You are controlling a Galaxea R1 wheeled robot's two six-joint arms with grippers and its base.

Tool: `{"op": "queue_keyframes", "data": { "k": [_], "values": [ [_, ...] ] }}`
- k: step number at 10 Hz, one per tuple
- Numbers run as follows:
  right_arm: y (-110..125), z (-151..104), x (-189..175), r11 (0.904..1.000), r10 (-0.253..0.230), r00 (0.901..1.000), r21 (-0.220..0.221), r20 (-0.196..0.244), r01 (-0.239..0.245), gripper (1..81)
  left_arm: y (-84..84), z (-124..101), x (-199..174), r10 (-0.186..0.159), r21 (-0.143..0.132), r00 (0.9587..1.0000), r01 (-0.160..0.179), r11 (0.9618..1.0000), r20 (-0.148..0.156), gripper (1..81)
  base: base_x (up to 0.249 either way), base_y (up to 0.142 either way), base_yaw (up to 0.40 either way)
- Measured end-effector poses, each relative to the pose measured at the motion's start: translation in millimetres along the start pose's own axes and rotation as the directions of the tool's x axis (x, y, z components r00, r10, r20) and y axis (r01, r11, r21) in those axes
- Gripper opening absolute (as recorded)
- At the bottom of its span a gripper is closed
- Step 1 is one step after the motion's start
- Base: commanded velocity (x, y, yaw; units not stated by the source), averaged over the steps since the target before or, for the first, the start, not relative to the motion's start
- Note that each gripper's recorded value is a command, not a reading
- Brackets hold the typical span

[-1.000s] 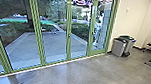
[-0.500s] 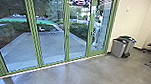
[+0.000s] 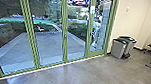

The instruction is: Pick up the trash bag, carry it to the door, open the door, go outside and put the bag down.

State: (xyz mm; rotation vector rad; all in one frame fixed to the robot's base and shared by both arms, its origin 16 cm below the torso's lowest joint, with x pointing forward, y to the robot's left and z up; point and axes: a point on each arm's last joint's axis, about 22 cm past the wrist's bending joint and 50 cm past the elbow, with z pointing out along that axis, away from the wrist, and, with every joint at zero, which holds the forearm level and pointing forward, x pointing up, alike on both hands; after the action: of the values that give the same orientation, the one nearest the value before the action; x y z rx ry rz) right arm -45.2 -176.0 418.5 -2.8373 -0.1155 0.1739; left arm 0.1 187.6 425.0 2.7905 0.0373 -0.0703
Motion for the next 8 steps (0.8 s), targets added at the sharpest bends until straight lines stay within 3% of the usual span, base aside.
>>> {"op": "queue_keyframes", "data": {
  "k": [4,8],
  "values": [
    [-14.9,3.1,6.3,0.9999,0.003,0.9996,0.017,-0.027,-0.002,81.1,-0.1,0.4,-3.3,0.003,0.0,1.0,-0.003,1.0,0.003,1.0,0.145,-0.095,0.0],
    [-14.7,3.0,8.7,0.9999,0.002,0.9993,0.016,-0.037,-0.001,81.1,0.1,0.6,-4.0,0.012,0.001,0.9999,-0.012,0.9999,0.003,1.0,0.146,-0.094,0.0]
  ]
}}
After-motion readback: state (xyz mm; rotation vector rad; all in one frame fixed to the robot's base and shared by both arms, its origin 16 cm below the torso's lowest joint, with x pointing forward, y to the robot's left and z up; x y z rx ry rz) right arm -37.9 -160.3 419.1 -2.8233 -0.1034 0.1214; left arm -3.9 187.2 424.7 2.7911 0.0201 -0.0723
